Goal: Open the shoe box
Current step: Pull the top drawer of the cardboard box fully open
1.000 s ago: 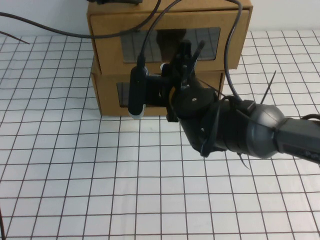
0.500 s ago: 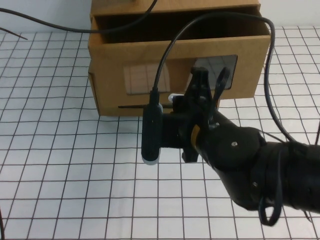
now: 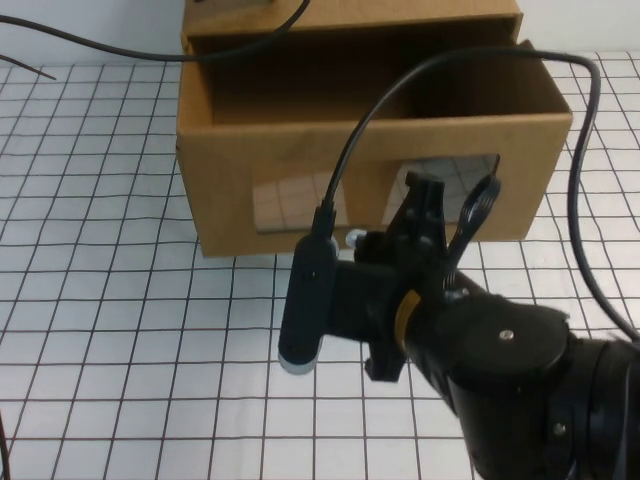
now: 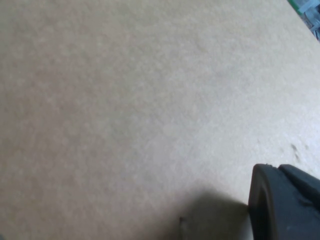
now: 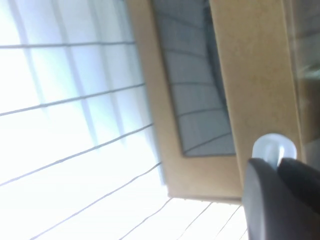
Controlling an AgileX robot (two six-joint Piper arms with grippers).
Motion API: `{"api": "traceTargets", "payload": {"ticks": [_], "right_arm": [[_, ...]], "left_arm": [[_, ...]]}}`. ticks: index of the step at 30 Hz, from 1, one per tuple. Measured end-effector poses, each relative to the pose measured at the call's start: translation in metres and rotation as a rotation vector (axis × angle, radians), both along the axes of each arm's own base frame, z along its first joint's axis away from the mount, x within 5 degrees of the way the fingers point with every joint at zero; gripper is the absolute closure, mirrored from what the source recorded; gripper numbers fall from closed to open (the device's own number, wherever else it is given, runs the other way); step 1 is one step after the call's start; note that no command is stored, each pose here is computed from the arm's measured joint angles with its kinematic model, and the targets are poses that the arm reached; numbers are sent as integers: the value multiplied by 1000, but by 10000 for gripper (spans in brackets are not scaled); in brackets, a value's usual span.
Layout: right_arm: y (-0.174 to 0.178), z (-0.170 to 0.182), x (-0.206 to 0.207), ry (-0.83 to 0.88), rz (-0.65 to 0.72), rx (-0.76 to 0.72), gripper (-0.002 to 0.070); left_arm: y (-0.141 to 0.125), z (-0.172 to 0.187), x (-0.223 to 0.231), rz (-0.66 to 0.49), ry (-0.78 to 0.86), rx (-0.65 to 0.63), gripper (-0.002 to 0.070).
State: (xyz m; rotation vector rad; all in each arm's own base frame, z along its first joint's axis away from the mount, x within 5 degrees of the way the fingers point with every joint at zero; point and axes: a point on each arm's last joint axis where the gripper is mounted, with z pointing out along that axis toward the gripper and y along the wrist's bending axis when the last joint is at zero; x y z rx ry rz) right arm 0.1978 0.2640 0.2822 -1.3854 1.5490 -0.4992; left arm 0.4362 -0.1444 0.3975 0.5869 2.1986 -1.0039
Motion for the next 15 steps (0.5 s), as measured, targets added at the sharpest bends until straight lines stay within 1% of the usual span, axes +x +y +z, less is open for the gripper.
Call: {"api": "traceTargets", "payload": {"ticks": [8, 15], "right_arm": [[9, -6, -30, 65, -11, -42, 669], [13, -9, -43, 101, -10, -43, 669]], "left_arm": [[0, 0, 0, 4, 9, -3, 680], [0, 0, 0, 4, 9, -2, 680]]}}
